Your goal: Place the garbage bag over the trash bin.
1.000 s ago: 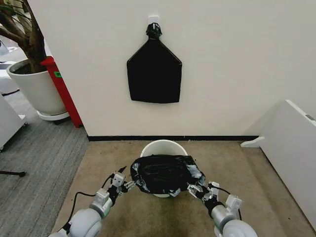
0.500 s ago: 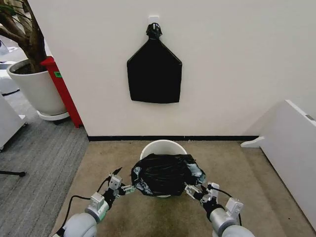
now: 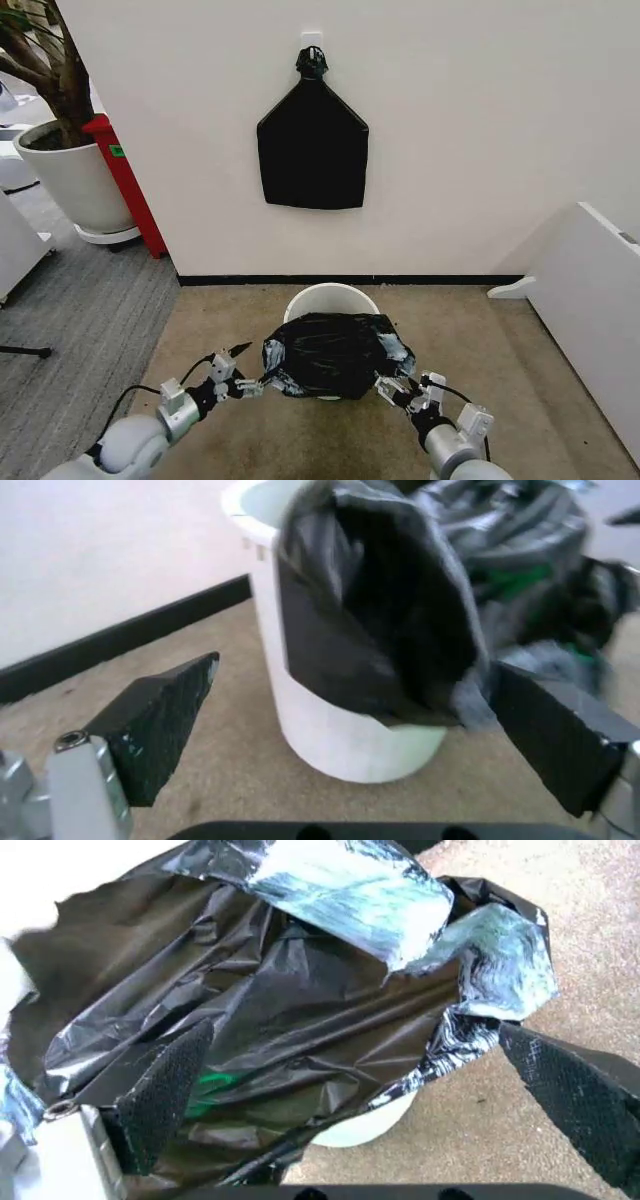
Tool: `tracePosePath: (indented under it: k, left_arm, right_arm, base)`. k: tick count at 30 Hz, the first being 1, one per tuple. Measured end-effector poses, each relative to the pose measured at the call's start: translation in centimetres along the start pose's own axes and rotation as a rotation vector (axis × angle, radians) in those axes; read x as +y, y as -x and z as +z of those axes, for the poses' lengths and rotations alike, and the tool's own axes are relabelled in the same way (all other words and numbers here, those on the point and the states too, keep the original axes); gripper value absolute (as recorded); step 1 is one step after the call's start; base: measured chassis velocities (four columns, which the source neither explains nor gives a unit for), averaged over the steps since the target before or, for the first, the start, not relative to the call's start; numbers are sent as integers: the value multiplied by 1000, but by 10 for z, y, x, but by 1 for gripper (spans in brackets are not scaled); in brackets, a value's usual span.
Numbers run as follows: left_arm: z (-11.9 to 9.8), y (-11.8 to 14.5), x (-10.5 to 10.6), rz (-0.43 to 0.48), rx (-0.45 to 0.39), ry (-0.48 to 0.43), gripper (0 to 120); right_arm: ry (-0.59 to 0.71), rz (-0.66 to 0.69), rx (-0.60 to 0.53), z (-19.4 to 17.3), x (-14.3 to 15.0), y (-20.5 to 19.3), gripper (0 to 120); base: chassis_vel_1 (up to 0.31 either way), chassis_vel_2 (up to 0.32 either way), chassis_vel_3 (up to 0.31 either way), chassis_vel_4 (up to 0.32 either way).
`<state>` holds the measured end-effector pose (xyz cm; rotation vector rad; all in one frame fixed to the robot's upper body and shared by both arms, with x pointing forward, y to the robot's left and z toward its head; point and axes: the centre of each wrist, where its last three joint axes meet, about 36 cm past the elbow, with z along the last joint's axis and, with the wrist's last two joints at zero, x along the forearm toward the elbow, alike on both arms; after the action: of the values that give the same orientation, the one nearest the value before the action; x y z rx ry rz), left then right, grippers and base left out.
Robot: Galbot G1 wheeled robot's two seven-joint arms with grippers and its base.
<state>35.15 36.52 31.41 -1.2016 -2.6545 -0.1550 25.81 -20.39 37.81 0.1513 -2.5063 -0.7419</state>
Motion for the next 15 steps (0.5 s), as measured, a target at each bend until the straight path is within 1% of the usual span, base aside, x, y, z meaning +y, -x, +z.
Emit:
tracePosePath:
  k: [1,4,5,8,9,10,11,13,14,15]
  left_arm:
    - [0,0,0,0,0,0,100]
    - [-1,-5,19,68,-10,46,100]
    - [-1,-6,20,76,-12,50,100]
    - [-4,-10,31,140,-9,74,100]
    - [-4,-10,31,140,-9,74,100]
    - [-7,-11,29,135,-12,54,100]
    - [-10,-12,26,107,-26,29,100]
    - [-22,-11,16,10,-74,-25,100]
    - [-32,-10,8,-63,-108,-64,100]
    - [-40,-10,2,-113,-129,-90,100]
  right_arm:
    - [0,0,0,0,0,0,100]
    - [0,3,-3,-1,1,1,100]
    - [0,4,-2,-1,1,2,100]
    - [1,10,0,1,0,1,100]
    - [1,10,0,1,0,1,100]
    - [3,15,-4,0,1,0,100]
    - [4,21,-13,-2,3,-2,100]
    - [-1,29,-35,-8,8,-8,100]
    - [-10,27,-52,-13,12,-13,100]
    - [-23,25,-69,-18,14,-16,100]
  base:
    - [0,0,0,0]
    - [0,0,0,0]
    - [0,0,0,0]
    - [0,0,0,0]
    - [0,0,0,0]
    - [0,0,0,0]
    - [0,0,0,0]
    - [0,0,0,0]
    - [0,0,0,0]
    - [0,0,0,0]
